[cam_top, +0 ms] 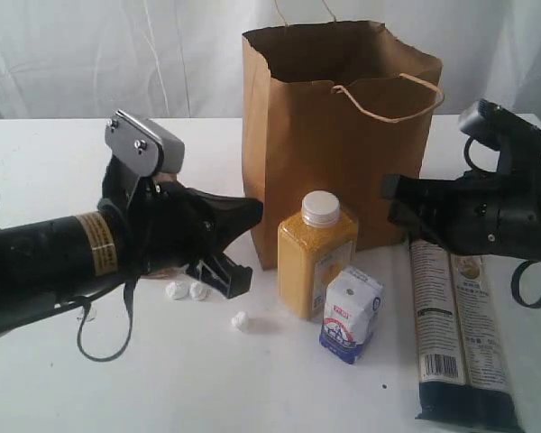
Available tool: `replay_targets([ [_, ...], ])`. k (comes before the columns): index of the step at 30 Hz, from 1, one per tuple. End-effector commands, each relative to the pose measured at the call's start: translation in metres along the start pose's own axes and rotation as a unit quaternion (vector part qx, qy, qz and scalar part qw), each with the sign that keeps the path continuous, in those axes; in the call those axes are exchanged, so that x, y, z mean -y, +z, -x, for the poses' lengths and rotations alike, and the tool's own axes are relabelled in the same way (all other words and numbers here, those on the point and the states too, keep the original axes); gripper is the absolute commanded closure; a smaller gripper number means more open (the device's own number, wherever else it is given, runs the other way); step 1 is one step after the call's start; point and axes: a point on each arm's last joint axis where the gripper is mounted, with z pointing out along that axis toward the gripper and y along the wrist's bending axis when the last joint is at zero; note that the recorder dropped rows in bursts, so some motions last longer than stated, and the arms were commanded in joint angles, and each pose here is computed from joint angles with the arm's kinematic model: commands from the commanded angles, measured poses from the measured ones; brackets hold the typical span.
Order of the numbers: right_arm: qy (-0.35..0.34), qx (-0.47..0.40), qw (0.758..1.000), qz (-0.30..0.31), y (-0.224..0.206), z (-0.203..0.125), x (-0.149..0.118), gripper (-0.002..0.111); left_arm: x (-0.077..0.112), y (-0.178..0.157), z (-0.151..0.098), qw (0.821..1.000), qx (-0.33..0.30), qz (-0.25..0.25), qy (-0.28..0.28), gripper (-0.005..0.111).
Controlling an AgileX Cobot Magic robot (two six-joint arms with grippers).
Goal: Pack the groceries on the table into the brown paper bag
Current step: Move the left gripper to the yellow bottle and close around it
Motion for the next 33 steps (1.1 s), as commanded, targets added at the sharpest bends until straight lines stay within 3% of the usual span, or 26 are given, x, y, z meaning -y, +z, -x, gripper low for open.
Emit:
replay_targets([
  [1,-0.036,0.004,0.999,-0.001,0.000,0.003,0.000,0.108,0.001,0.009,-0.014,0.999,-0.027,-0.012,0.015,0.107],
  [4,-0.038,0.004,0.999,-0.001,0.000,0.003,0.000,0.108,0.001,0.012,-0.020,0.998,-0.041,-0.018,0.035,0.107],
  [7,-0.040,0.005,0.999,-0.006,0.000,0.003,0.001,0.108,0.002,0.013,-0.025,0.992,-0.051,-0.032,0.111,0.098],
  [10,-0.041,0.002,0.999,-0.004,0.001,0.002,0.001,0.108,0.003,0.015,-0.033,0.986,-0.076,-0.049,0.142,0.075],
  [14,-0.034,-0.020,0.999,0.013,0.011,-0.002,0.002,0.108,0.003,0.019,-0.042,0.984,-0.089,-0.059,0.145,0.029],
  [17,-0.030,-0.033,0.999,0.022,0.020,-0.002,0.003,0.108,0.000,0.022,-0.047,0.986,-0.097,-0.048,0.126,0.013],
  [25,-0.027,-0.043,0.998,0.037,0.037,0.006,0.001,0.108,-0.001,0.034,-0.063,0.988,-0.076,-0.062,0.115,0.013],
  [33,-0.012,-0.092,0.986,0.135,0.049,-0.004,-0.010,0.108,-0.009,0.041,-0.067,0.992,-0.039,-0.025,0.114,0.013],
])
